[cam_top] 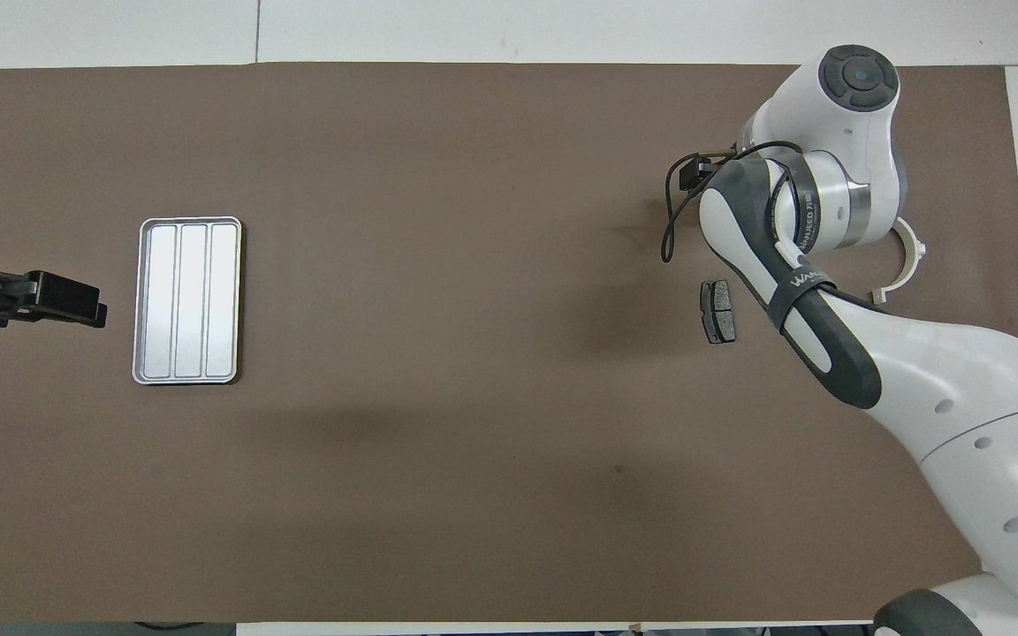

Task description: Place bearing gear from tray to pile

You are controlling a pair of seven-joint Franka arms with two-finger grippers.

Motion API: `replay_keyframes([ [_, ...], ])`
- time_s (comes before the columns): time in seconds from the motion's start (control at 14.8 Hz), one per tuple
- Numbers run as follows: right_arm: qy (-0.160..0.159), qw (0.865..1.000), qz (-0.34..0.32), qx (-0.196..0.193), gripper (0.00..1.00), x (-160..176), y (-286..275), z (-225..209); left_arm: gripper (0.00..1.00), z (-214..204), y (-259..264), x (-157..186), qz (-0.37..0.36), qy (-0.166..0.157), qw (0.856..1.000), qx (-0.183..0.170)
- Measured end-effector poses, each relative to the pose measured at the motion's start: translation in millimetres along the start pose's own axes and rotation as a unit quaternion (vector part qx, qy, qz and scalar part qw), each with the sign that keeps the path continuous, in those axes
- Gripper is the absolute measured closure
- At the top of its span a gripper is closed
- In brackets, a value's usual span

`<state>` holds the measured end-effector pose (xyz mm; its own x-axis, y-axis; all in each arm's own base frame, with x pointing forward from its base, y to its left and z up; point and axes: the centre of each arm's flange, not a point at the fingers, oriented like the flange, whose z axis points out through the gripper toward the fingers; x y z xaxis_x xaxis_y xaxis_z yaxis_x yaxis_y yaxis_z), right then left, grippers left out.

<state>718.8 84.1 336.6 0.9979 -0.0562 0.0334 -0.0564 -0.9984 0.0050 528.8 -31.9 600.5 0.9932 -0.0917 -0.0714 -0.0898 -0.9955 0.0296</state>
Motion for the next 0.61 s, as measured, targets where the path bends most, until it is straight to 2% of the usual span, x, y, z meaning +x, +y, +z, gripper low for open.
replay_keyframes([
  [0.41, -0.012, 1.0, 0.016, -0.004, 0.0, -5, 27, -32, 0.0, 0, 0, 0, 0.0, 0.0, 1.0, 0.0],
  [0.61, -0.012, 1.0, 0.007, -0.005, 0.0, -18, 39, -71, 0.0, 0, 0, 0, 0.0, 0.0, 1.0, 0.0],
])
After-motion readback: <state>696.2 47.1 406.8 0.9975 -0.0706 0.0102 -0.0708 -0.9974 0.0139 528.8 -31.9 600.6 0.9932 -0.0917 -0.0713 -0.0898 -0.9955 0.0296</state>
